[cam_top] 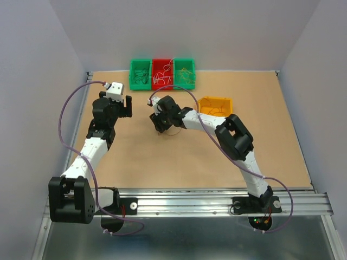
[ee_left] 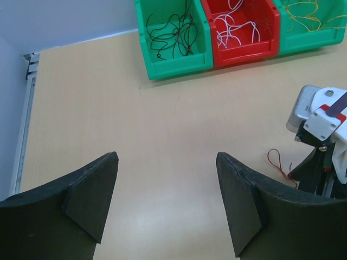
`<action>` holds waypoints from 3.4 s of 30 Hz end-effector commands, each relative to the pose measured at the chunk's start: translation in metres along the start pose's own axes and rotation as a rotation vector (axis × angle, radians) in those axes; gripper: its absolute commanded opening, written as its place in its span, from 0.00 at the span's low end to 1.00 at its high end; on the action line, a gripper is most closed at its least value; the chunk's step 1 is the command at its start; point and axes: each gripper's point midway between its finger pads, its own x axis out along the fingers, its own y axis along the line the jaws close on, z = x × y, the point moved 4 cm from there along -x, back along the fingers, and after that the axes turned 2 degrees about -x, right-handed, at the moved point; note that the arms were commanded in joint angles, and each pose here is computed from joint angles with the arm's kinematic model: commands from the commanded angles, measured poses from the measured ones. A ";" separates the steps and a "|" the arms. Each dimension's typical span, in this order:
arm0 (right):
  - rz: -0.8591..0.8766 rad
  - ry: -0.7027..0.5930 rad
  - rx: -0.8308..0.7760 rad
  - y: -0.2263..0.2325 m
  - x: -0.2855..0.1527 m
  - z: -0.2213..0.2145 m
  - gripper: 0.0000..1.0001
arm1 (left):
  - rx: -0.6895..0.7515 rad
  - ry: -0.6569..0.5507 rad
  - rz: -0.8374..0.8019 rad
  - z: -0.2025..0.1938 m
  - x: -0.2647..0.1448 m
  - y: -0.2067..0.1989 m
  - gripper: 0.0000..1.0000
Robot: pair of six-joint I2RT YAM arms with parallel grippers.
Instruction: Untangle the cables
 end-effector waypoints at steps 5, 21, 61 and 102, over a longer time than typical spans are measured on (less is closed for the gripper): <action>-0.033 -0.005 -0.063 0.005 -0.027 0.018 0.01 | 0.002 -0.068 -0.025 0.015 -0.001 -0.003 0.84; -0.348 -0.757 -0.098 -0.106 -0.211 0.085 0.01 | 0.015 -0.091 -0.054 0.019 -0.005 -0.006 0.83; -0.233 -0.895 -0.025 -0.215 -0.220 -0.034 0.37 | 0.027 -0.088 -0.100 0.017 -0.006 -0.012 0.82; -0.783 -1.023 0.568 -0.138 -0.409 -0.103 1.00 | -0.071 -0.281 -0.104 0.026 -0.059 -0.020 0.99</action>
